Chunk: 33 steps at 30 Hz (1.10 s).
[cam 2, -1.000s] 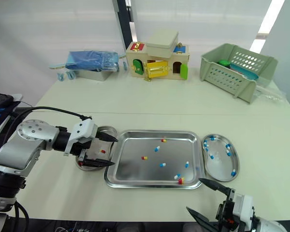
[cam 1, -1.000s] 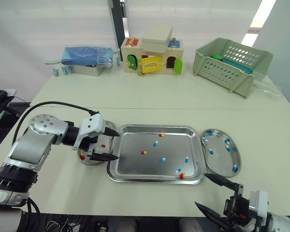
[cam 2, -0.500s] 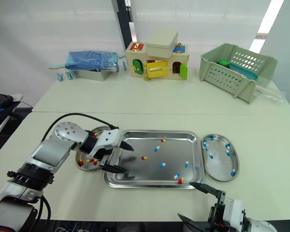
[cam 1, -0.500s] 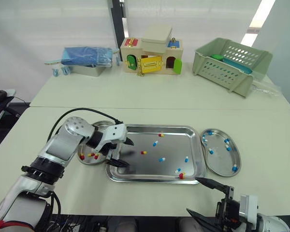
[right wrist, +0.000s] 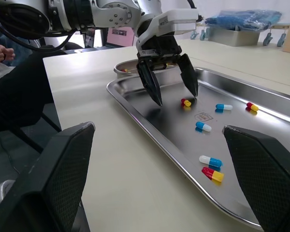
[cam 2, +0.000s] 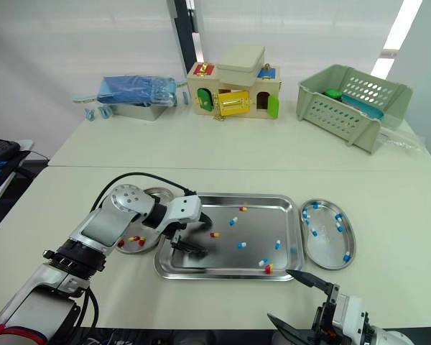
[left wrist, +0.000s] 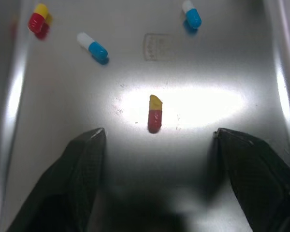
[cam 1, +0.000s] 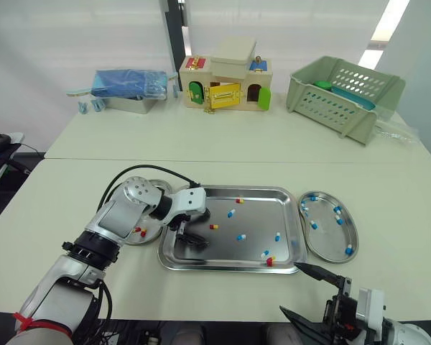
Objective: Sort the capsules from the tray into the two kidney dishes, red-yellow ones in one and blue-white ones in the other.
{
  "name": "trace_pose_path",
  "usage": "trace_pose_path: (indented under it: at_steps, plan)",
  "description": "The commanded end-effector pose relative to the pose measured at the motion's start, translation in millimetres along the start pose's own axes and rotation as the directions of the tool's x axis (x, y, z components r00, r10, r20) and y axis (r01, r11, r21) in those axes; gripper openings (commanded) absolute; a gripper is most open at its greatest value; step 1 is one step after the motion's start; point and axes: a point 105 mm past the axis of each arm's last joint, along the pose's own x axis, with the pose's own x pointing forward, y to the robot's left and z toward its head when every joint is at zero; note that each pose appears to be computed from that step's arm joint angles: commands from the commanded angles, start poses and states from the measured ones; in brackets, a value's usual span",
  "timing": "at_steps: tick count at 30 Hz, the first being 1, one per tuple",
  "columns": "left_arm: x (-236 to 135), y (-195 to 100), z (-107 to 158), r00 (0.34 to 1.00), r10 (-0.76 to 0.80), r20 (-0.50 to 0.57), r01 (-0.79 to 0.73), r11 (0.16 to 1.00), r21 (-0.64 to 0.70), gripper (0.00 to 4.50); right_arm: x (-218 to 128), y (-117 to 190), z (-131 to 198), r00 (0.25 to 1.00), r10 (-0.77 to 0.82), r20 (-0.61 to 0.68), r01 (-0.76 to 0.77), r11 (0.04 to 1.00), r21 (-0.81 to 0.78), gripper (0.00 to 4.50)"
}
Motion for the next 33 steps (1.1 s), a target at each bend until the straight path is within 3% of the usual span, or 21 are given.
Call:
trace_pose_path:
  at_steps: [1,9,25,33]
  plan:
    - [8,-1,4,1.0,-0.006,0.002,0.006,1.0,0.023,2.59,0,1,9,0.999,-0.009,0.032,0.01,1.0,-0.028,4.5]
    - [16,-3,7,1.0,-0.014,-0.008,0.014,0.999,0.031,0.02,-1,2,9,0.999,-0.026,0.026,0.026,0.999,-0.026,4.5]
    - [5,-3,12,1.0,0.0,-0.007,0.0,1.0,0.019,0.02,-5,3,10,1.0,-0.027,0.008,0.028,0.999,-0.023,4.5]
    - [-31,-5,-1,0.993,0.108,-0.042,-0.111,0.991,-0.069,0.02,-4,2,10,1.0,0.026,0.004,-0.026,0.999,-0.024,4.5]
